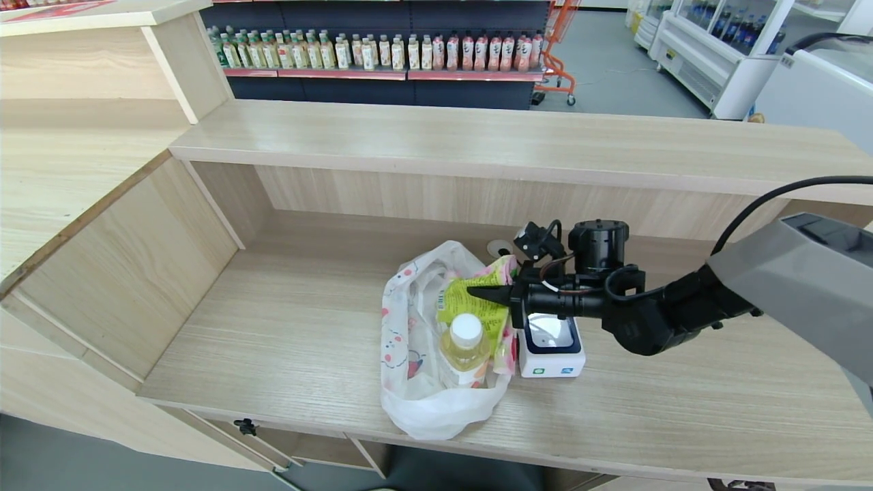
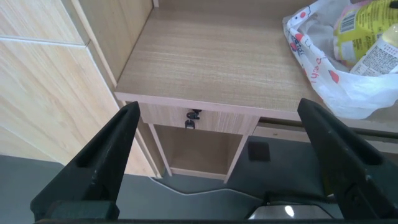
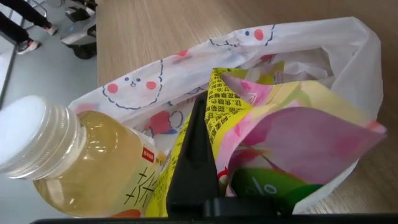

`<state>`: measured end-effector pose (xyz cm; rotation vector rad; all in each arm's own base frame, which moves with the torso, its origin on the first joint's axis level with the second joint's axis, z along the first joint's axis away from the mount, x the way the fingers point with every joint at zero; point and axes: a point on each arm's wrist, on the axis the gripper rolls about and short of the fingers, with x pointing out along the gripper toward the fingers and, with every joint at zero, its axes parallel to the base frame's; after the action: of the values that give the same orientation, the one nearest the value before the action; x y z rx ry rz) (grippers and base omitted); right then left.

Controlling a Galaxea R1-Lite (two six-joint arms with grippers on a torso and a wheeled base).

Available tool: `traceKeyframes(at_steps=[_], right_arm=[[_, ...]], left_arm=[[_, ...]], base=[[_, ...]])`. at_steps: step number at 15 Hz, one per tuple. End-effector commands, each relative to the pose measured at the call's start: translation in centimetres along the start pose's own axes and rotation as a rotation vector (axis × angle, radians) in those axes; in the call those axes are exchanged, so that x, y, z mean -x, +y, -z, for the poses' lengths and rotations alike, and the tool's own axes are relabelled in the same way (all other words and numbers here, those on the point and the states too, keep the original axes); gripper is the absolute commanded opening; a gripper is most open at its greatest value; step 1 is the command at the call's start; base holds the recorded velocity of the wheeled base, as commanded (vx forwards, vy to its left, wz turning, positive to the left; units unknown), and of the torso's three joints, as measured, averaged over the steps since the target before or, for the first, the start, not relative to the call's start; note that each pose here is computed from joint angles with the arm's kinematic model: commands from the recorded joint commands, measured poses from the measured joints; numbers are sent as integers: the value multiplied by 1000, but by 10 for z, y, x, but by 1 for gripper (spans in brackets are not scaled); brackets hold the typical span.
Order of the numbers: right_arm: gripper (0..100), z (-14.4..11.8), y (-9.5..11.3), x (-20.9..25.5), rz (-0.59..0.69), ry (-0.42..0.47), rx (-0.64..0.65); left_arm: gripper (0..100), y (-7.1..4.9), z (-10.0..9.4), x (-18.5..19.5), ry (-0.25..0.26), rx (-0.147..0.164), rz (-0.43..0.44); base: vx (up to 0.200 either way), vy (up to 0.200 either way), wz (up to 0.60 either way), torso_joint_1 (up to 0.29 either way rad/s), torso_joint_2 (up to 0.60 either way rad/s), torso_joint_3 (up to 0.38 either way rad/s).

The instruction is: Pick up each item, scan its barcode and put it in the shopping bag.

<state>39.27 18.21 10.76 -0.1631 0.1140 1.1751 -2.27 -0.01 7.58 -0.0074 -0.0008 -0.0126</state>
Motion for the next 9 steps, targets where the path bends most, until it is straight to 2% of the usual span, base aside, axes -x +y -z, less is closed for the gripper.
traceKeyframes(at_steps=[1,2,3,9], right_arm=[[0,6,-3,-6,-4,8,-7],[0,5,-5,-8,-3,7,-9],[100,2,-6,-8,-1,-3,-13],[100,-31,-14,-8,14,-82,-6]], left_arm=[[100,0,0,0,-1,0,0],[100,0,0,0,-1,0,0],[100,0,0,0,-1,0,0],[100,0,0,0,-1,0,0]], base=[[0,0,0,0,0,0],[0,0,0,0,0,0],[0,0,0,0,0,0],[0,0,0,0,0,0]])
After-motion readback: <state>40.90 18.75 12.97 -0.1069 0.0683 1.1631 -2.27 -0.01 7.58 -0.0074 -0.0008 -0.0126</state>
